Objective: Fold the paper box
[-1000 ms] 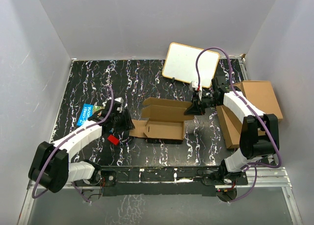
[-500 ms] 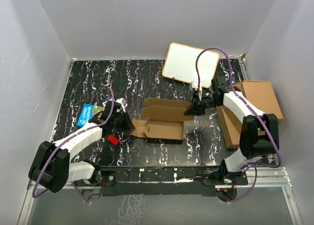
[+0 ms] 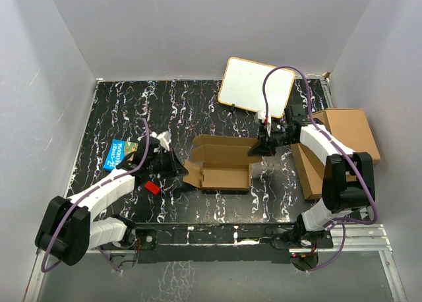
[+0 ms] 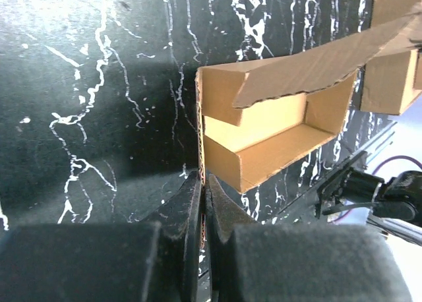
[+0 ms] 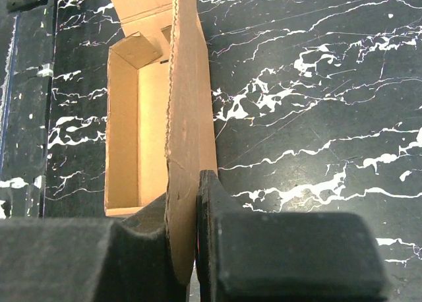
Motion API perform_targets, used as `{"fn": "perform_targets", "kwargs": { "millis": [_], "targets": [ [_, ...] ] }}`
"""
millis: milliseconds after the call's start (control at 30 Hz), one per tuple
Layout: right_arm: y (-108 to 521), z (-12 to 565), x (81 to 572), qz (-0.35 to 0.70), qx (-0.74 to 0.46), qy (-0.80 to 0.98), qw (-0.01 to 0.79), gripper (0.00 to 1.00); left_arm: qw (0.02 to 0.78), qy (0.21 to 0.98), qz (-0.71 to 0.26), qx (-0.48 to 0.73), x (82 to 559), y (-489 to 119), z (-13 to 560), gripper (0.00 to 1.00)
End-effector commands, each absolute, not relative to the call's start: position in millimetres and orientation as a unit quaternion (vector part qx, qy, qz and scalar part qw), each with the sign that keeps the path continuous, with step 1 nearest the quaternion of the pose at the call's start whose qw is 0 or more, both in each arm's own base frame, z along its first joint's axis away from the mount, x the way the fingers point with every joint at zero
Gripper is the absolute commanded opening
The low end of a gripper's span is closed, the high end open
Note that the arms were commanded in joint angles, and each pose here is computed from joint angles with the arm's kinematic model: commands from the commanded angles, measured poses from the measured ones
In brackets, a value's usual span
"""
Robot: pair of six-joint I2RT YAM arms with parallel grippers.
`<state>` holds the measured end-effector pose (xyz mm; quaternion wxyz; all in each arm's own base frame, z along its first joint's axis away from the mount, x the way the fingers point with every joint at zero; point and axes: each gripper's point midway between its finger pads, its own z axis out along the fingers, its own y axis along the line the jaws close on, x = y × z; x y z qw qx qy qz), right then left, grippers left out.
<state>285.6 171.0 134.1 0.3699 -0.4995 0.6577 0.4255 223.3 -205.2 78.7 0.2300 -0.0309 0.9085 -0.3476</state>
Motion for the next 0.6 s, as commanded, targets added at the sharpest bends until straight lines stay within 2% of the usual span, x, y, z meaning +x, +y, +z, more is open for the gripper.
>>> {"fn": "perform_targets", "kwargs": {
  "millis": [0, 333, 567],
  "targets": [
    [175, 141, 291, 0.432, -0.501, 0.640, 0.391, 0.08, 0.231, 0.889, -0.396, -0.019, 223, -218, 95, 0.00],
    [175, 138, 292, 0.431, -0.500, 0.643, 0.388, 0.08, 0.204, 0.879, -0.431, -0.006, 217, -231, 92, 0.06],
    [174, 137, 292, 0.430, -0.500, 0.644, 0.388, 0.08, 0.189, 0.881, -0.434, 0.000, 211, -231, 86, 0.15]
  ]
}}
